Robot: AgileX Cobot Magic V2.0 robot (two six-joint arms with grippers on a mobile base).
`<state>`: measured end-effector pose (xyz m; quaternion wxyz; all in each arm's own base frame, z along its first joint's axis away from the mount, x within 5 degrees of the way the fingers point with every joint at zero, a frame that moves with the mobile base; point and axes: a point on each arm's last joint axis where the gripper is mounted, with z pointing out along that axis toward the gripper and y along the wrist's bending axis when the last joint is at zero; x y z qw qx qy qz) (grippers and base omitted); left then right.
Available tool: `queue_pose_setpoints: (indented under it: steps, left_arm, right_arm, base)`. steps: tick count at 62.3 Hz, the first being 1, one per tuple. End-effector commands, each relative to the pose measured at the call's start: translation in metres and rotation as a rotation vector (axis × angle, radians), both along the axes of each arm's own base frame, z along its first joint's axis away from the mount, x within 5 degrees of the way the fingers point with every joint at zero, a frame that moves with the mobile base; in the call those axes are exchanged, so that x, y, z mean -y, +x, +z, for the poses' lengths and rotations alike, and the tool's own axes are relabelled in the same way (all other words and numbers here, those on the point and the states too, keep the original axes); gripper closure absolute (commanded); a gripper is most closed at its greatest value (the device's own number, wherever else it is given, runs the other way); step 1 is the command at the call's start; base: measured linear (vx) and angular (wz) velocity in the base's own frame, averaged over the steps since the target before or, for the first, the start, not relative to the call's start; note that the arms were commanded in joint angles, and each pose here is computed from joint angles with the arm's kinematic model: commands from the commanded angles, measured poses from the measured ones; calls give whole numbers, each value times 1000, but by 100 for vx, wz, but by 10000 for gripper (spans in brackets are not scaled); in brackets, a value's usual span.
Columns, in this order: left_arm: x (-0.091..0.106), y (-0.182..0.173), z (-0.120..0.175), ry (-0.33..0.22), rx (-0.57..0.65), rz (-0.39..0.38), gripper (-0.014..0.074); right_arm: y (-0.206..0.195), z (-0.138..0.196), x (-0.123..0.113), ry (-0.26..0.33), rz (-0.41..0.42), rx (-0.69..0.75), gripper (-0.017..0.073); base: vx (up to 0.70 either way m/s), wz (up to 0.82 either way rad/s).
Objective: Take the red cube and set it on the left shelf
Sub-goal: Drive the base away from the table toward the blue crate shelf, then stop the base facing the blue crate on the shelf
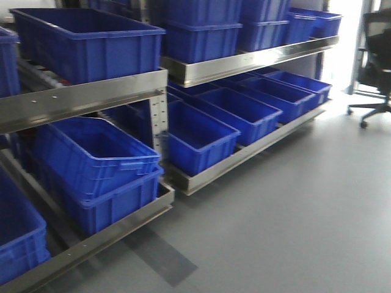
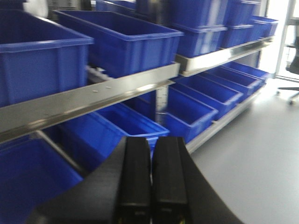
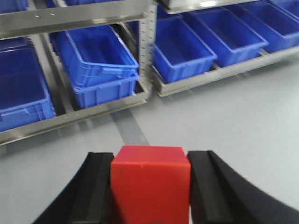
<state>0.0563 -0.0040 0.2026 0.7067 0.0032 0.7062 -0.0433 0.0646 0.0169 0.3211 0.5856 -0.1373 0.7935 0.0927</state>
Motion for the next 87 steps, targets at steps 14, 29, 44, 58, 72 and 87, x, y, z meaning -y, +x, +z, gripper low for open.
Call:
queue_pose_setpoints:
  steps: [14,29,44,58,72,87]
  left_arm:
    - [-1,0,1,-14,76,8,492]
    - [-1,0,1,-14,76,8,492]
    - [-1,0,1,-14,76,8,492]
    - [-1,0,1,-14,76,8,492]
    - [-1,0,1,-14,76,8,492]
    - [-1,0,1,-14,76,8,492]
  right_arm:
    - [1,15,-1,12,15,92,401]
    - [1,15,-1,12,15,92,401]
    - [1,15,-1,11,14,91,401]
    - [1,15,-1,11,14,91,401]
    - [1,15,-1,11,14,91,401]
    - [1,15,-1,11,14,91,401]
  base:
    - [46,79]
    - [42,85]
    - [41,69]
    - [39,37]
    - [32,21]
    - [19,19]
